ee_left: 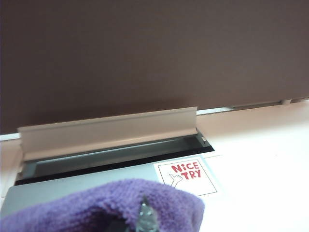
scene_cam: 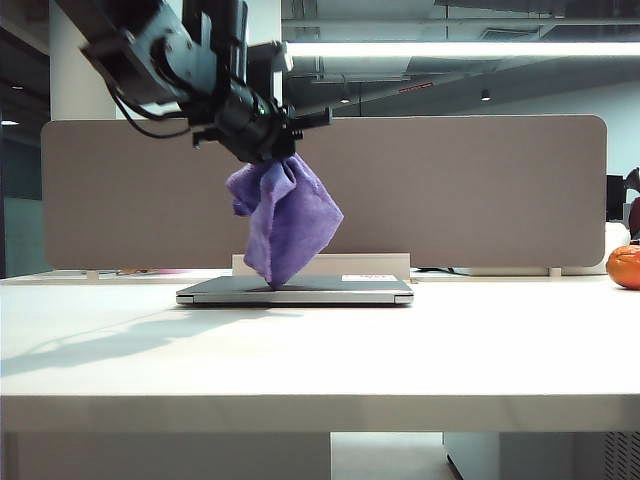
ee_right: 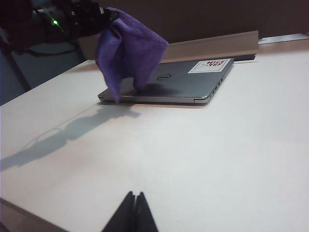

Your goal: Pick up the purple rag and put it over the laptop.

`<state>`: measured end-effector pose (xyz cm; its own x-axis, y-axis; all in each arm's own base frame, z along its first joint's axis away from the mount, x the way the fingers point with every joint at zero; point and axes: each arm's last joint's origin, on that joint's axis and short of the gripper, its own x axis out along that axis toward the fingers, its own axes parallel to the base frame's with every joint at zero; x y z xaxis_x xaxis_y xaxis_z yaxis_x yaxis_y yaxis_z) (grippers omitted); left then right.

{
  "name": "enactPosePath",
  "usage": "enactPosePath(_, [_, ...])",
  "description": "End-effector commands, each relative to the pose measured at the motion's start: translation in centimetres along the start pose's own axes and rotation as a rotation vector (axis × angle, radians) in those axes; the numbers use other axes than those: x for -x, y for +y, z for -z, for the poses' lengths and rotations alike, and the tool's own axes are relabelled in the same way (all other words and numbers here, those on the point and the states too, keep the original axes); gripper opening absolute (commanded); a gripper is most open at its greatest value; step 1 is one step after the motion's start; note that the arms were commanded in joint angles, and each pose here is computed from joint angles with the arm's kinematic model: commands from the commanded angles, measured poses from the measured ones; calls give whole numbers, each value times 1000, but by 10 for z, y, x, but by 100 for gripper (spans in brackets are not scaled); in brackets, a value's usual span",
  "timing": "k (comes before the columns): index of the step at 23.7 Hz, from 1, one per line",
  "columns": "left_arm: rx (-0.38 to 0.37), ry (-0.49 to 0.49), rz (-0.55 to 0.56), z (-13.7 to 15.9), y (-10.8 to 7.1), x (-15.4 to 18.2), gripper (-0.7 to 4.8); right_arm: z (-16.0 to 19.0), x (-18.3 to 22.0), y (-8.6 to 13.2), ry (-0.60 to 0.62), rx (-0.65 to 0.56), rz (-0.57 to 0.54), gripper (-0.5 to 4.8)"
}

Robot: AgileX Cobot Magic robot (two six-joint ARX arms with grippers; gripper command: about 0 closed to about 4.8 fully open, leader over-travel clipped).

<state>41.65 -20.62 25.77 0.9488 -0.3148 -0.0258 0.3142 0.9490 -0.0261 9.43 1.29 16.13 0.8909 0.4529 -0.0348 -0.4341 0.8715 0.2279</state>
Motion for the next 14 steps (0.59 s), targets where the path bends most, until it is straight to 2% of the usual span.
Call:
enactPosePath(1, [-5,11,25,-1,3,-22,-6,-1,0,0,-13,6,-5,22])
enactPosePath(9, [-4,12,22,3,1,-67,-6,-1,0,0,-14,6,-5,22])
enactPosePath(14, [-4,18,22,5,7,-90,-6,-1,0,0,-13,6,-4,22])
